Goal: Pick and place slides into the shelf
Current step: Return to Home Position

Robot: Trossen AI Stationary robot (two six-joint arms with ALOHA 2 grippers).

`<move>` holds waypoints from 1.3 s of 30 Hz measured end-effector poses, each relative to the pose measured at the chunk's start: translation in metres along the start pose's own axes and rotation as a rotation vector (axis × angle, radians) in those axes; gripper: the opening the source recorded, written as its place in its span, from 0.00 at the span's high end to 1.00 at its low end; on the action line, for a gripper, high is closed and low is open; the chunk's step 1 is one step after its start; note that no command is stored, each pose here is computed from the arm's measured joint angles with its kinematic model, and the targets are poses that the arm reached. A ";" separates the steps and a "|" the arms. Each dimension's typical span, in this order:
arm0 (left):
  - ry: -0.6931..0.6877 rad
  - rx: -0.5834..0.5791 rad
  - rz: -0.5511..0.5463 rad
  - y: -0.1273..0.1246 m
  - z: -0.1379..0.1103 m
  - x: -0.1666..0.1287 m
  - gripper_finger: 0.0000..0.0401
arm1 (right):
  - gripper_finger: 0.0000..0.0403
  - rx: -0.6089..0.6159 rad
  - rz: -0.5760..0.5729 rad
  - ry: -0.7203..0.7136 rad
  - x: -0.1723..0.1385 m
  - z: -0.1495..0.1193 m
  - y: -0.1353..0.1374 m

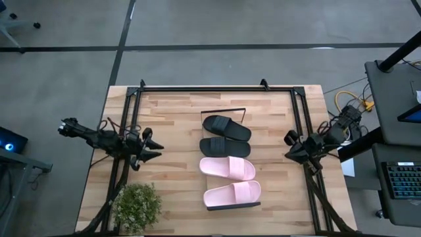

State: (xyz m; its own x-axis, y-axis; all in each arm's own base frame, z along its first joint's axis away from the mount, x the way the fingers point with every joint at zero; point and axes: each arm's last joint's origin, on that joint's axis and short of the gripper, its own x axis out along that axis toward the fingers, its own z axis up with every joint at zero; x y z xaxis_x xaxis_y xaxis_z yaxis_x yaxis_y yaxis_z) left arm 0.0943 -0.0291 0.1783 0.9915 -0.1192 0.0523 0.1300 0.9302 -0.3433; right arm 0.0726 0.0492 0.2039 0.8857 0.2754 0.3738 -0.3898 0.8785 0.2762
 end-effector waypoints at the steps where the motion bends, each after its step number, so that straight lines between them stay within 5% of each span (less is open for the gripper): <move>1: 0.013 0.003 -0.006 0.000 -0.001 0.000 0.69 | 0.98 0.001 -0.002 0.017 0.000 -0.002 0.000; 19: 0.137 0.031 -0.012 0.002 -0.012 0.000 0.69 | 0.98 -0.069 -0.045 0.279 -0.004 -0.028 -0.006; 39: 0.340 0.078 0.027 0.005 -0.031 0.011 0.69 | 0.98 -0.064 -0.064 0.324 -0.005 -0.032 -0.007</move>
State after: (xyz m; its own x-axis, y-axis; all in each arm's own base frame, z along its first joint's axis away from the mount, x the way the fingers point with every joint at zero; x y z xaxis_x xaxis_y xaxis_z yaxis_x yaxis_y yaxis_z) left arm 0.1061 -0.0364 0.1481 0.9421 -0.1913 -0.2755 0.1161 0.9566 -0.2672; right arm 0.0789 0.0544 0.1716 0.9459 0.3199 0.0537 -0.3235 0.9180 0.2296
